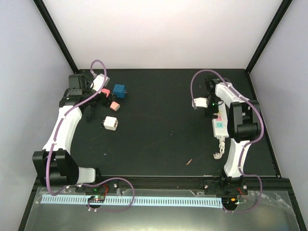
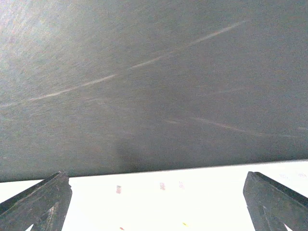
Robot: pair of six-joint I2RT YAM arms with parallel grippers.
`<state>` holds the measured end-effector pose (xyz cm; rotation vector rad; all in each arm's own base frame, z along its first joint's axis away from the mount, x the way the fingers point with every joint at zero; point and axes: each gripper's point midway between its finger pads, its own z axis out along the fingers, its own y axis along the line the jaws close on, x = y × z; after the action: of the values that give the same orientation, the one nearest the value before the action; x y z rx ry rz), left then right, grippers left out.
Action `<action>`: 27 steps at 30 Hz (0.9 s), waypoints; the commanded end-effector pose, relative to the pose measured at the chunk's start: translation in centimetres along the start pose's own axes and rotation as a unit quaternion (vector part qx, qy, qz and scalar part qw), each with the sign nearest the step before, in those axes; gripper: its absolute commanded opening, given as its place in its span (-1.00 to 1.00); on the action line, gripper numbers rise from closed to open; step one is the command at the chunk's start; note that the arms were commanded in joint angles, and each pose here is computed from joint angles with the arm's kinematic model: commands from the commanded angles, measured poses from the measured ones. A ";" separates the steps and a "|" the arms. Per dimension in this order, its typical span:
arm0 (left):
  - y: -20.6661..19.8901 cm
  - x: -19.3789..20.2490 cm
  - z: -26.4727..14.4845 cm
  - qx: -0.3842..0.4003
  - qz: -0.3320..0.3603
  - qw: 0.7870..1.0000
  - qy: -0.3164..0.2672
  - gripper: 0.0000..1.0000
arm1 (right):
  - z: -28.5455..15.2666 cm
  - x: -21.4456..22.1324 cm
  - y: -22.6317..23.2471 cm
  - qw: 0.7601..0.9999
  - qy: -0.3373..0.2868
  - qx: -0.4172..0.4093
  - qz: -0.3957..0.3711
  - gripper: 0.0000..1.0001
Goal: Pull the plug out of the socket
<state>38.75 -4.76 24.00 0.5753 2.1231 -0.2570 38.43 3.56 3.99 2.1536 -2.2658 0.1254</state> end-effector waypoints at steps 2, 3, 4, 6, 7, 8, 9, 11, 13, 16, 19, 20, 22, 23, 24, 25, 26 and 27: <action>2.0 -3.1 -1.1 -0.043 0.045 0.998 -0.025 0.97 | -5.5 -2.0 -2.9 0.996 -0.071 0.049 0.027 1.00; 1.9 -3.3 -1.2 -0.040 0.057 0.997 -0.027 0.97 | -6.4 -2.3 -3.4 0.995 -0.080 0.060 0.029 1.00; 2.0 -3.6 -1.2 -0.041 0.065 0.997 -0.029 0.97 | -7.4 -2.6 -3.8 0.993 -0.090 0.069 0.032 1.00; 2.6 -4.6 -1.4 -0.053 0.077 0.995 -0.033 0.97 | -9.5 -3.3 -4.8 0.988 -0.114 0.090 0.043 1.00; 3.0 -4.9 -1.4 -0.059 0.081 0.995 -0.031 0.97 | -10.7 -3.6 -5.4 0.985 -0.128 0.101 0.051 1.00; 3.3 -5.4 -1.5 -0.061 0.082 0.994 -0.029 0.97 | -11.7 -4.0 -6.0 0.982 -0.141 0.112 0.058 1.00; 3.4 -5.9 -1.5 -0.060 0.082 0.994 -0.027 0.97 | -12.8 -4.3 -6.5 0.978 -0.155 0.124 0.065 1.00; 3.6 -6.7 -1.5 -0.052 0.082 0.995 -0.024 0.97 | -14.9 -5.0 -7.6 0.970 -0.179 0.148 0.077 1.00; 3.5 -7.5 -1.4 -0.040 0.080 0.996 -0.023 0.97 | -17.2 -5.7 -8.4 0.959 -0.210 0.167 0.092 1.00; 2.7 -8.5 -1.4 -0.004 0.076 0.997 -0.024 0.98 | -20.6 -7.0 -9.4 0.937 -0.266 0.191 0.124 1.00; 2.8 -9.0 -1.2 0.006 0.044 0.998 -0.035 0.97 | -23.9 -7.9 -9.9 0.909 -0.323 0.208 0.164 1.00; 2.9 -9.1 -1.1 0.012 0.034 0.999 -0.041 0.97 | -24.8 -8.2 -9.9 0.900 -0.342 0.207 0.176 1.00; 2.9 -9.5 -1.1 0.021 0.011 0.998 -0.055 0.97 | -26.5 -8.8 -9.7 0.879 -0.379 0.206 0.201 1.00; 3.1 -9.7 -1.1 0.024 -0.001 0.998 -0.062 0.97 | -27.2 -9.0 -9.7 0.869 -0.396 0.206 0.215 1.00; 3.2 -9.9 -1.1 0.027 -0.015 0.997 -0.067 0.97 | -28.3 -9.1 -9.8 0.856 -0.414 0.213 0.225 1.00; 3.5 -10.0 -1.1 0.027 -0.030 0.997 -0.072 0.98 | -28.9 -9.2 -9.7 0.845 -0.428 0.213 0.238 1.00; 3.9 -10.1 -1.0 0.024 -0.047 0.996 -0.073 0.98 | -29.6 -9.2 -9.5 0.834 -0.443 0.216 0.249 1.00; 4.4 -10.1 -1.0 0.021 -0.062 0.995 -0.075 0.97 | -30.3 -9.2 -9.4 0.823 -0.455 0.221 0.258 1.00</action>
<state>44.24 -4.07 31.46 0.5716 2.0352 -0.2885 47.38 13.06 29.27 2.0807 -3.3919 -0.2546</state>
